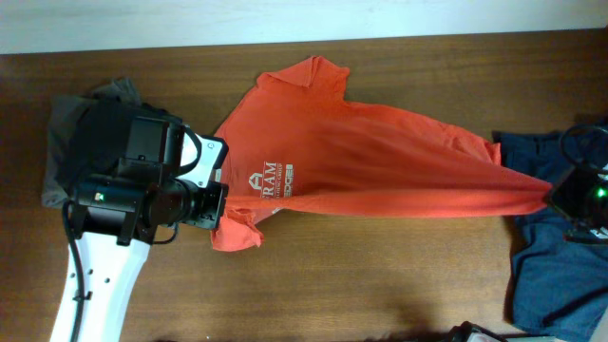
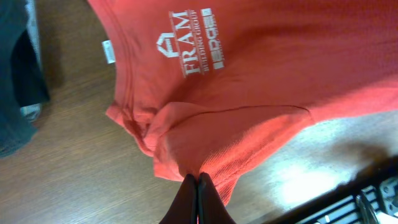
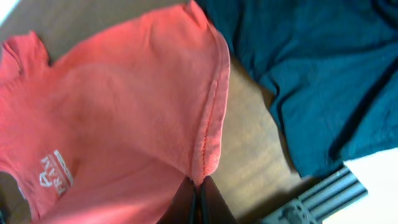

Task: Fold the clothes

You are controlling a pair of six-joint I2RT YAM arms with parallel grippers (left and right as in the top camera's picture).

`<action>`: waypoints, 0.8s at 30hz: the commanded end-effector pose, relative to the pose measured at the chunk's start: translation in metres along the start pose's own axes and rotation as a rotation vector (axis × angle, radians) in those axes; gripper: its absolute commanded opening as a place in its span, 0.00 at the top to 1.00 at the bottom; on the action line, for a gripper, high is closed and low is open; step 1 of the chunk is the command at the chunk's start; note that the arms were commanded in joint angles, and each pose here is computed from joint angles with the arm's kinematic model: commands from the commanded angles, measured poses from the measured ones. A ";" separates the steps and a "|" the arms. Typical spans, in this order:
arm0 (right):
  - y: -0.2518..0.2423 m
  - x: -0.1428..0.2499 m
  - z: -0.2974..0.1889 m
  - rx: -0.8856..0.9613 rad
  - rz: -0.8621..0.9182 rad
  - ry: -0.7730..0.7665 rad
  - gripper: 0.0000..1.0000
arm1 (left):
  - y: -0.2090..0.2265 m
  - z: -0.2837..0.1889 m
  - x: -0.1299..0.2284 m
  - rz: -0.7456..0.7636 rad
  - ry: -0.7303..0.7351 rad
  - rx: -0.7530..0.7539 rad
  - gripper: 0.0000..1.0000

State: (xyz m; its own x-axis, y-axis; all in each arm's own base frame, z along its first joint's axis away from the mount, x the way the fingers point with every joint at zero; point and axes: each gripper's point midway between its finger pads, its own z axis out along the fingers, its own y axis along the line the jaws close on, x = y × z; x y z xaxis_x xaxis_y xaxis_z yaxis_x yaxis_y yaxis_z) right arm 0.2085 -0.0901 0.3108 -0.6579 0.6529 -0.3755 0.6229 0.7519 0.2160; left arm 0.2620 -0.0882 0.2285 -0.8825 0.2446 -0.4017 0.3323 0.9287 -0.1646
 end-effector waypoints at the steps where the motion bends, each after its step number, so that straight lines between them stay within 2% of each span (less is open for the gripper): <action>1: -0.005 0.001 0.006 0.035 0.011 0.041 0.96 | -0.010 -0.003 -0.005 0.039 -0.017 0.055 1.00; 13: 0.017 0.000 0.043 0.040 -0.085 0.180 0.96 | -0.010 0.010 -0.006 0.062 0.023 0.071 1.00; 16: 0.018 -0.015 0.047 0.042 -0.110 0.128 0.96 | -0.025 0.017 -0.005 0.094 0.047 0.134 1.00; 20: 0.005 -0.036 0.039 0.064 -0.052 0.045 0.96 | -0.046 0.025 -0.001 0.148 0.084 0.177 1.00; 24: -0.004 -0.036 0.037 0.057 -0.008 0.051 0.96 | -0.072 0.027 0.009 0.224 0.123 0.220 0.99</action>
State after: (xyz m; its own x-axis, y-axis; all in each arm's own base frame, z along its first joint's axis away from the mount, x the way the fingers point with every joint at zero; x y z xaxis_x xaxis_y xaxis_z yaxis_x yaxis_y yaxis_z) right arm 0.2483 -0.1150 0.2810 -0.6964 0.6516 -0.3006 0.6351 0.7547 0.1646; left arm 0.2477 -0.1438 0.2078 -0.8429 0.4255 -0.3292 0.5145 0.8164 -0.2621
